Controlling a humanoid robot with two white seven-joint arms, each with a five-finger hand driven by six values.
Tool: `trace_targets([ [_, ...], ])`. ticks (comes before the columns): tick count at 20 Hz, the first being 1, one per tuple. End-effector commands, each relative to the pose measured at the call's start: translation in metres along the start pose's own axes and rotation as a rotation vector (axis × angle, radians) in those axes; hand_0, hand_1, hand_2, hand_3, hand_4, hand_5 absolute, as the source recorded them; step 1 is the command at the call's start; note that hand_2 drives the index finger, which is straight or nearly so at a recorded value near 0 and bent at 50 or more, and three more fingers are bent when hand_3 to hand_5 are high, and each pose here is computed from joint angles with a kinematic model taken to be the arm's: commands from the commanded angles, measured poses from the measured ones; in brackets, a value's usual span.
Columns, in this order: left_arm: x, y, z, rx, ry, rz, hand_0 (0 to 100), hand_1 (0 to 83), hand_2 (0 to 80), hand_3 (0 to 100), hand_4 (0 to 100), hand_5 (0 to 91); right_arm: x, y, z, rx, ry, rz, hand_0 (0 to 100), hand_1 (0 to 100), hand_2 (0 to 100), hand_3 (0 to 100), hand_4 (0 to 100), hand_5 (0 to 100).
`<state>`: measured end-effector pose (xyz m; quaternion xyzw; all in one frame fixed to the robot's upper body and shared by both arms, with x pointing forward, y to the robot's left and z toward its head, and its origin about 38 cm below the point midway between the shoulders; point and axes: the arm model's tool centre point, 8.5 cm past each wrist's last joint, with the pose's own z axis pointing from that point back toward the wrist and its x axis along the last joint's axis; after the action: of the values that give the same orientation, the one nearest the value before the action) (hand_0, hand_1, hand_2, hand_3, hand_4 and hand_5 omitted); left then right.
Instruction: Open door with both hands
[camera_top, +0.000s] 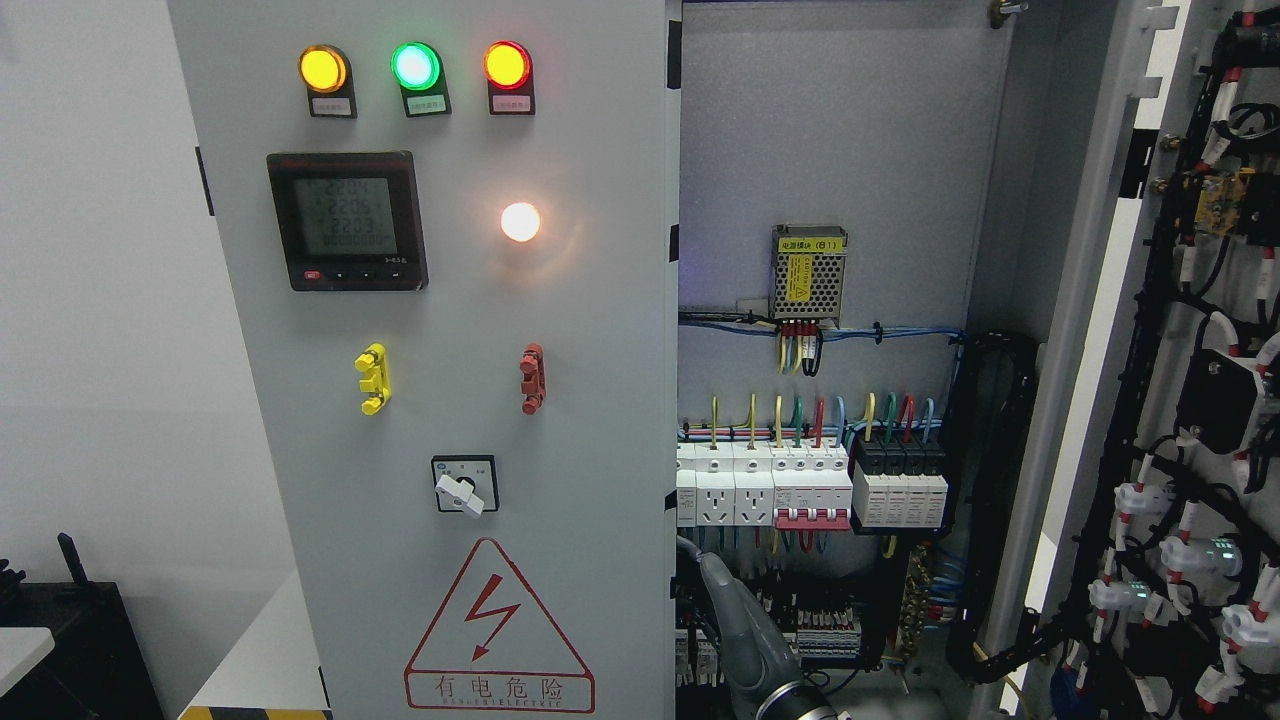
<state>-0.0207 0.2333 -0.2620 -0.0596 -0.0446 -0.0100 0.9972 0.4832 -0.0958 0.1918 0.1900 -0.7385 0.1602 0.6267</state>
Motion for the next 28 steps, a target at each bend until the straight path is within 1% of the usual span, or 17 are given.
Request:
trace_targets([
  [1,-0.0077,-0.0015,0.0012,-0.004,0.023,0.004,0,0.0,0.0,0,4,0.0,0.0006,0.0067,-0.0016,0.034,-0.005,-0.019,0,0,0,0,0,0],
  [21,-0.0077,-0.0015,0.0012,-0.004,0.023,0.004,0,0.0,0.0,0,4,0.0,0.0051,0.0058,-0.0040,0.051,-0.012,-0.057,0,0,0,0,0,0],
  [23,-0.0076,-0.0015,0.0012,-0.004,0.021,0.004,0,0.0,0.0,0,4,0.0,0.0053,0.0084,-0.0038,0.082,-0.014,-0.058,0,0,0,0,0,0],
  [28,-0.0076,-0.0015,0.0012,-0.004,0.021,0.004,0,0.0,0.0,0,4,0.0,0.0054,0.0093,-0.0040,0.087,-0.014,-0.060,0,0,0,0,0,0],
])
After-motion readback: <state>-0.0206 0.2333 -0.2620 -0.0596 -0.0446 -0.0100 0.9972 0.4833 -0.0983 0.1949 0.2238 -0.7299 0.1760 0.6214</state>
